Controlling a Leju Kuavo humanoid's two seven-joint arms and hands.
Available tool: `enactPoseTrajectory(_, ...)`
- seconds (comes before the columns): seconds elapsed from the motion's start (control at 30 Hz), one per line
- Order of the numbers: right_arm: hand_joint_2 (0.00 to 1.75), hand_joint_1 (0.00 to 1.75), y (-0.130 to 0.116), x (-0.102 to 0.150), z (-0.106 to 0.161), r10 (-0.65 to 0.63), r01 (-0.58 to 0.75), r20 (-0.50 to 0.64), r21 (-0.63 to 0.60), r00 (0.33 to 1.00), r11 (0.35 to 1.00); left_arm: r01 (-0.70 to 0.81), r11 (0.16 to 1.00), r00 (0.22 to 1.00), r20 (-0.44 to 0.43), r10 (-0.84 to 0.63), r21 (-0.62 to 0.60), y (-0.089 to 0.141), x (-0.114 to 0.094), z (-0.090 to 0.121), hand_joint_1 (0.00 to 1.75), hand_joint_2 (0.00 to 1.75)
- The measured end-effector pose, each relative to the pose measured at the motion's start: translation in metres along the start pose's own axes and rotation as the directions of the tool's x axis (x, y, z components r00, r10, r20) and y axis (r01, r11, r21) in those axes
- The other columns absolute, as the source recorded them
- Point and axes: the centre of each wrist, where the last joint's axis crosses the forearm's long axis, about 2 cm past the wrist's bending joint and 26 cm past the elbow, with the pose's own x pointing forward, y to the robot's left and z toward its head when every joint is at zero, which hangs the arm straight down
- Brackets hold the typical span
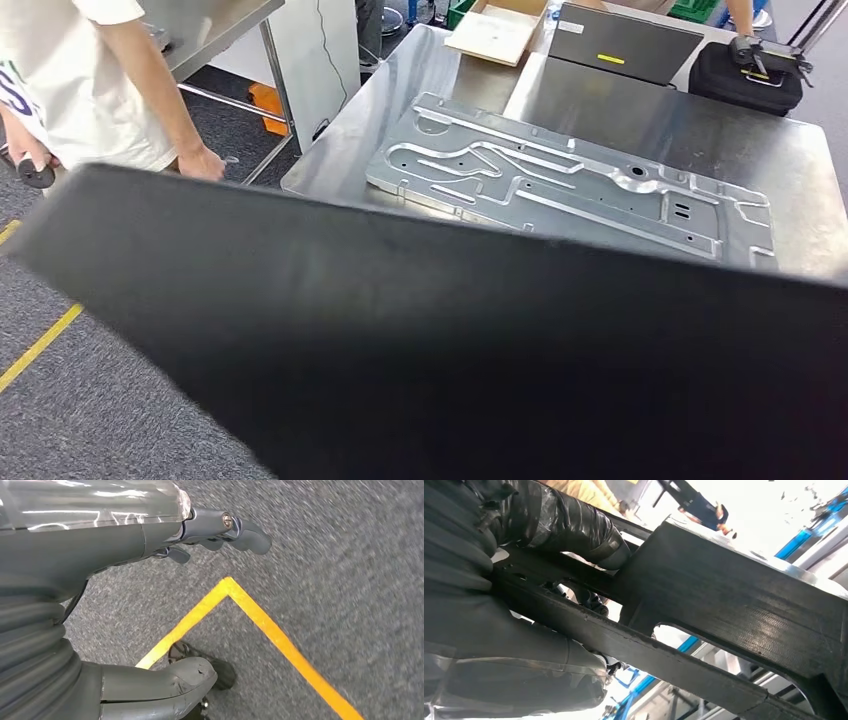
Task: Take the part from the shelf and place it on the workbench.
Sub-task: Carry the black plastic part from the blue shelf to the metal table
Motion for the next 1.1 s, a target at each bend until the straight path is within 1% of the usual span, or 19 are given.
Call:
enactPoseTrajectory(0.33, 1.75, 1.75, -0.0013, 0.0012, 0.0006, 0.003, -0.003, -0.002, -0.008, 1.0, 1.0, -0.004, 1.0, 1.0, 0.002, 0.004, -0.007, -0.0022, 0.0031, -0.001, 0.0, 1.75)
enactPoseTrajectory(0.5, 1.75, 1.75, -0.0004, 0.0019, 0.0025, -0.001, 0.001, -0.008, -0.01, 1.0, 1.0, 0.0, 1.0, 1.0, -0.008, 0.0, -0.002, 0.0015, -0.0016, 0.0005, 0.0, 1.75)
enactPoseTrajectory(0.87, 1.75, 1.75, -0.0002, 0.0026, 0.0047, -0.001, 0.001, -0.011, -0.014, 1.0, 1.0, -0.001, 1.0, 1.0, 0.003, 0.001, -0.004, 0.001, 0.0027, -0.0011, 0.0, 1.75)
enactPoseTrajectory(1.1, 1.75, 1.75, 0.0003, 0.0033, 0.0072, 0.0, 0.0, -0.017, -0.019, 1.0, 1.0, 0.002, 1.0, 1.0, -0.001, -0.002, -0.001, 0.0028, 0.0005, -0.0003, 0.0, 1.75)
